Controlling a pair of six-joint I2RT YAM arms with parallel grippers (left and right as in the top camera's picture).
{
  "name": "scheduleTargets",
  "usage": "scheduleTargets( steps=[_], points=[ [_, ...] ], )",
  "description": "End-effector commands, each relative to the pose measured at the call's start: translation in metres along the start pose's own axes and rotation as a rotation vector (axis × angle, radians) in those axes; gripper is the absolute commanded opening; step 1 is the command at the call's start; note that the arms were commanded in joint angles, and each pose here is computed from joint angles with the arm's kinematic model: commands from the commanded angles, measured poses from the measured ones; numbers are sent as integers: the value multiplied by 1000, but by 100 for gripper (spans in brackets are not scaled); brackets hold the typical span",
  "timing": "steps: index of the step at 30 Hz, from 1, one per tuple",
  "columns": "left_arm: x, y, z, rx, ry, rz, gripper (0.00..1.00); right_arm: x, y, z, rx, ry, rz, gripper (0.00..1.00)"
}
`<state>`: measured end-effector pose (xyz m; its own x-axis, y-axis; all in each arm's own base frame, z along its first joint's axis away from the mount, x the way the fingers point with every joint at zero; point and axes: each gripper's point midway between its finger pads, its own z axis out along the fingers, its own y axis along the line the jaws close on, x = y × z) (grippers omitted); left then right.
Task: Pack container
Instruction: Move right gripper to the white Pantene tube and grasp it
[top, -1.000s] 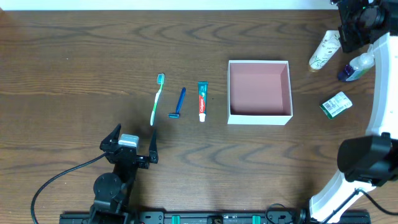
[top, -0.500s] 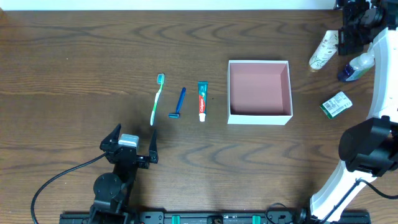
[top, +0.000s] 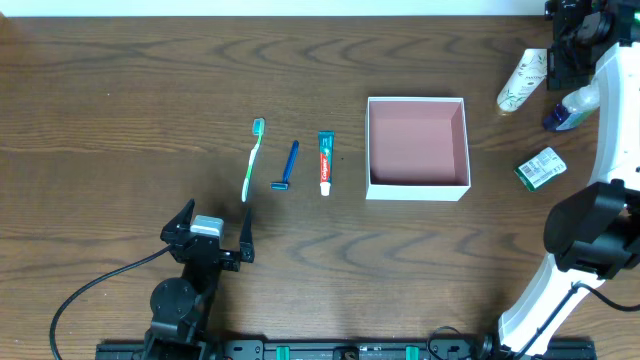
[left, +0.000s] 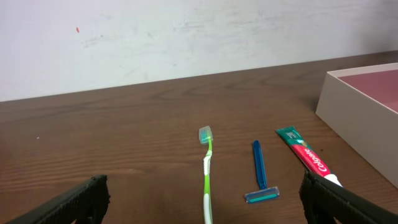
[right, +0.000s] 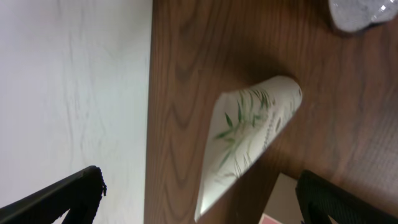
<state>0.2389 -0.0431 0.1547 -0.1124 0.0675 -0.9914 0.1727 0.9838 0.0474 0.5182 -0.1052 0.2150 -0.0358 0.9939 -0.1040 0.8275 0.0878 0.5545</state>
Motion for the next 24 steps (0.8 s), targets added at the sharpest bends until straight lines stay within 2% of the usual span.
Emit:
scheduleTargets(
  steps=[1,11,15,20,24],
  points=[
    [18,1,2,-5,41,17,98,-11,-8,17,36,-32,23,99],
    [18,1,2,-5,41,17,98,-16,-21,39,87,-44,29,99],
    [18,1,2,-5,41,17,98,-16,-24,42,99,-41,23,84],
    [18,1,2,-5,42,17,98,-18,-25,42,102,-39,29,57],
    [18,1,2,-5,41,17,98,-17,-27,42,109,-37,29,50]
  ],
)
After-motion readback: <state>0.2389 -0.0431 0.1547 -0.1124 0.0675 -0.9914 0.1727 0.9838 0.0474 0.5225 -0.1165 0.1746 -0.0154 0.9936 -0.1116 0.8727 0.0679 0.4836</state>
